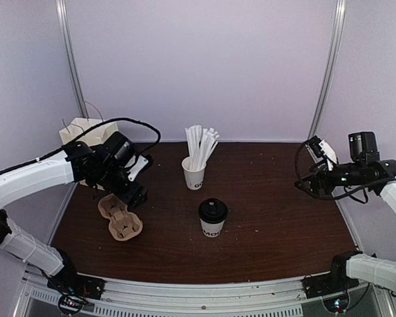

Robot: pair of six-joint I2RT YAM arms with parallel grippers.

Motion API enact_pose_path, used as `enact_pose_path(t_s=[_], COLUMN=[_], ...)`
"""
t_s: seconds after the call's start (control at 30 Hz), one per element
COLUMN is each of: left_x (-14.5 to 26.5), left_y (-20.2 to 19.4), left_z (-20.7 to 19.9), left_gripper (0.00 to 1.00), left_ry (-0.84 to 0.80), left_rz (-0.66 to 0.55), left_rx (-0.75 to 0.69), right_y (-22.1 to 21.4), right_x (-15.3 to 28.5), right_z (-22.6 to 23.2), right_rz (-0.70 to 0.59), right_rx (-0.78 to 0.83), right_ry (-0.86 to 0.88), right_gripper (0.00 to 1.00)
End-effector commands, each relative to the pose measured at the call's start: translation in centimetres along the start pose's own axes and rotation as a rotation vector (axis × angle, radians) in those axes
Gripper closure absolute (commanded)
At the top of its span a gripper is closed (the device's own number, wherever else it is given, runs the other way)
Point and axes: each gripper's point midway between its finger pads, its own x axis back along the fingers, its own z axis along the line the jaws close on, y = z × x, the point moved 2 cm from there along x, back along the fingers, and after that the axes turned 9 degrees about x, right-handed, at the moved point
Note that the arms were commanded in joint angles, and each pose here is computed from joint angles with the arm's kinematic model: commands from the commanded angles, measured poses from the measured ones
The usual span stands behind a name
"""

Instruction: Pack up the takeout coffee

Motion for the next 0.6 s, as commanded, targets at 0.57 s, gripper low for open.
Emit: enact_pose_path(t_s=[0.57], left_x=[-1.8], left_y=[3.6], left_z=[-17.4], left_gripper=[0.08], left_ry=[-0.540], left_rz=[-0.284], left_rx=[-0.295], right_y=[0.5], right_x=[-4.7], right_z=[5.5], right_rz=[0.109], right_rx=[0.206], right_ry=[0.307], right_gripper=[0.00])
